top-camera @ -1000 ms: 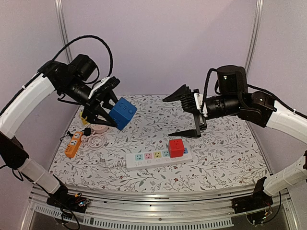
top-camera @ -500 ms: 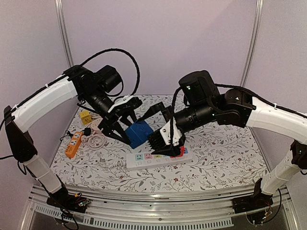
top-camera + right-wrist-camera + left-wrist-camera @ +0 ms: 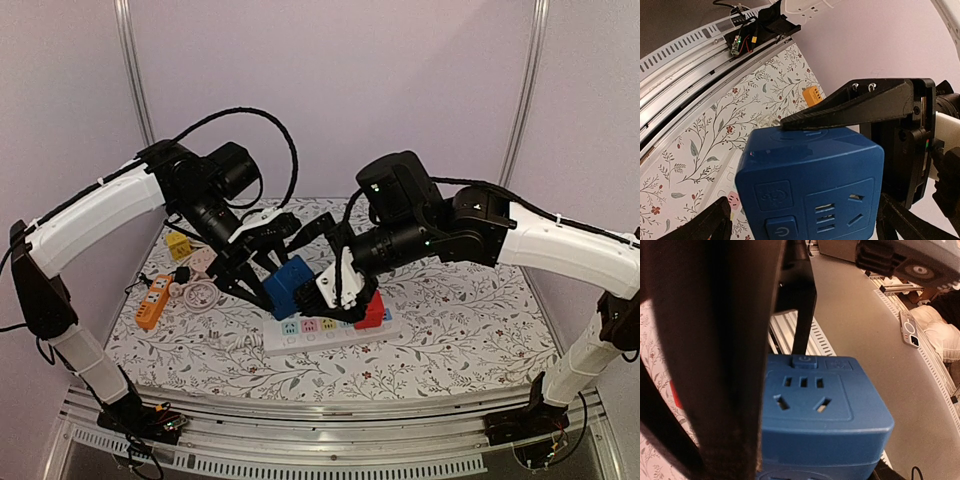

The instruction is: Insert the plug

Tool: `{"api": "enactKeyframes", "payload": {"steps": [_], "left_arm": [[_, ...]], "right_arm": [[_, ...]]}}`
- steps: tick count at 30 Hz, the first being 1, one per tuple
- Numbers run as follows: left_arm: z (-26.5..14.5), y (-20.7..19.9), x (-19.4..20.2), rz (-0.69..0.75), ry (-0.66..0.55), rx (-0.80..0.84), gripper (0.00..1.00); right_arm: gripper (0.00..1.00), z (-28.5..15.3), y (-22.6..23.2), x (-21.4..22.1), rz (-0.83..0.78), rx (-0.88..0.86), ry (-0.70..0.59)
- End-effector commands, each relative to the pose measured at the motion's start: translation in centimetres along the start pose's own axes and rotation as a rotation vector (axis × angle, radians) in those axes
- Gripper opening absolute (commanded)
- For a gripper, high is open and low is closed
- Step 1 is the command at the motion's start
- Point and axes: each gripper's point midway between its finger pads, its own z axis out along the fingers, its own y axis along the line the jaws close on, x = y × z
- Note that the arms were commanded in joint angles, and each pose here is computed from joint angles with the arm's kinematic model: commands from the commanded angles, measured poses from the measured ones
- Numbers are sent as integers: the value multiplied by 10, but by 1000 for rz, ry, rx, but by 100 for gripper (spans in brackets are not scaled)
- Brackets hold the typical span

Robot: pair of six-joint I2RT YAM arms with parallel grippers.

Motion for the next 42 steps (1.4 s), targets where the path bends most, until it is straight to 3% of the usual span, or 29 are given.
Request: {"api": "enactKeyframes", "payload": {"steps": [1,6,9,12,14,15,16,18,19,20,21,22,33,39,42], "left_arm": [[1,-45,20,-215,81,164,0],[2,-41,19,-211,81,153,0],[2,-38,19,-215,81,150,0],[3,-37,21,-224,85,146,0],[3,-36,22,-225,90,143,0],[3,-36,23,-226,91,139,0],[3,-34,23,-228,94,134,0],[2,-32,25,-230,101,118,0],[2,-30,26,-236,109,105,7],[0,-25,27,-260,119,79,52],[-3,-20,30,-274,132,47,90],[-8,-13,34,-286,151,4,98],[-134,44,84,-474,5,-578,99],[-156,51,136,-602,24,-758,99],[-157,52,148,-646,20,-771,99]], "right_arm": [[97,7,-2,-3,-11,-10,-11],[91,8,2,-17,28,-28,-75],[77,10,4,-18,40,-36,-77],[57,11,4,-19,67,-41,-87],[29,9,3,-23,89,-43,-106],[5,9,2,-25,107,-42,-114],[0,8,0,-27,117,-35,-117],[0,7,-2,-26,149,-31,-115],[0,6,-2,-25,169,-27,-109],[0,5,-3,-24,186,-22,-99],[0,4,-5,-21,215,-12,-79],[0,4,-6,-16,262,-3,-49],[0,22,48,89,626,-180,444],[0,53,67,137,673,-289,704],[0,65,74,152,697,-324,751]]}}
